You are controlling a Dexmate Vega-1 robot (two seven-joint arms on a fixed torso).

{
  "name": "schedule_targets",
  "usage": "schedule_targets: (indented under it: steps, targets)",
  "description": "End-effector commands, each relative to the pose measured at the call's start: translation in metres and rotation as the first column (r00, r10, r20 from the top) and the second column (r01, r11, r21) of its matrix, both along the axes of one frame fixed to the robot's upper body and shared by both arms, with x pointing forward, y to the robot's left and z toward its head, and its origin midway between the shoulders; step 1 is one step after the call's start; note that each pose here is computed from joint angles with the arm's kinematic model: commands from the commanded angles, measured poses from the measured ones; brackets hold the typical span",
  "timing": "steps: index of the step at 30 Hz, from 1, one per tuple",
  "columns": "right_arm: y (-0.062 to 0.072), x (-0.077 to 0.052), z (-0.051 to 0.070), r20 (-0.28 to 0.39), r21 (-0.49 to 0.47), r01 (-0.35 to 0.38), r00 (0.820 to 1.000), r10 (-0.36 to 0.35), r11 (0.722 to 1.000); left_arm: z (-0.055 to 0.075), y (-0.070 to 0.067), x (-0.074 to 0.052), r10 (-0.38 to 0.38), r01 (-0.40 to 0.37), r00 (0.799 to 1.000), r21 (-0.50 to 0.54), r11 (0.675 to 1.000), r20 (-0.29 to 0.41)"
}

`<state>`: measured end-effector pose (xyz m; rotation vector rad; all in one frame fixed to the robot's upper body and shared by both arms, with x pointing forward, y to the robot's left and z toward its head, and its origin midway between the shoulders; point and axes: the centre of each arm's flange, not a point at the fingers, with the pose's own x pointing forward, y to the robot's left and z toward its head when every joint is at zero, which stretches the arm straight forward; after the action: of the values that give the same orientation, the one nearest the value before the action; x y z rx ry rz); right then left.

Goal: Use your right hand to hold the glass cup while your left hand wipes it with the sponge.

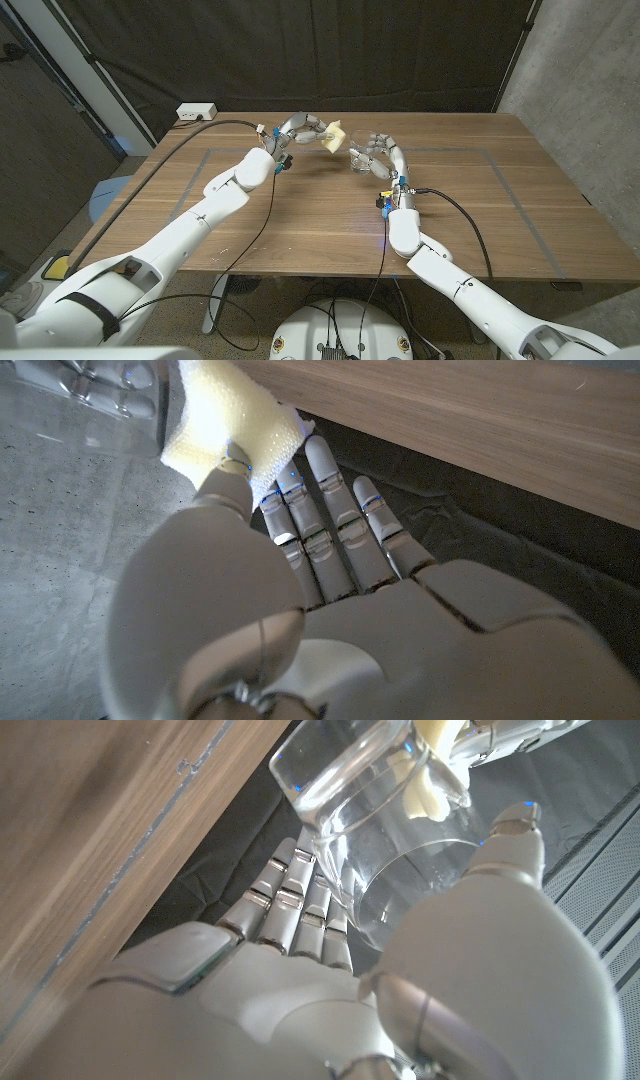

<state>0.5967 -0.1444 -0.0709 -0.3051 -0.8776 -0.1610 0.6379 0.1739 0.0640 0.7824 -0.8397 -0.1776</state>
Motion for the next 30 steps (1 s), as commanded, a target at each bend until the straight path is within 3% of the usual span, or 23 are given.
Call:
schedule_targets:
  steps: [1,6,9,12,22,30]
  targets:
    - [-0.004,0.012,-0.001,-0.032,0.045,-0.006,0.999,0.007,0.999,0.001,-0.011,-0.001,-0.167,0.162,0.98,-0.047,0.986,-0.111]
    - [-0.003,0.01,0.005,-0.008,0.05,-0.015,1.0,0.015,0.999,0.002,-0.017,0.002,-0.211,0.206,0.968,-0.051,0.977,-0.139]
    - [0.0,0.006,0.01,0.012,0.039,-0.033,0.999,0.033,0.999,0.001,-0.023,0.008,-0.271,0.263,0.943,-0.068,0.962,-0.195]
    - [0.002,0.003,0.014,0.031,0.036,-0.042,0.999,0.041,0.998,0.001,-0.027,0.011,-0.286,0.281,0.934,-0.053,0.958,-0.214]
    - [0.013,-0.015,0.026,0.114,0.0,-0.073,0.991,0.072,0.997,0.003,-0.036,0.016,-0.295,0.295,0.929,-0.033,0.955,-0.223]
    - [0.019,-0.017,0.031,0.14,-0.018,-0.09,0.986,0.092,0.996,0.005,-0.037,0.019,-0.287,0.287,0.932,-0.029,0.957,-0.222]
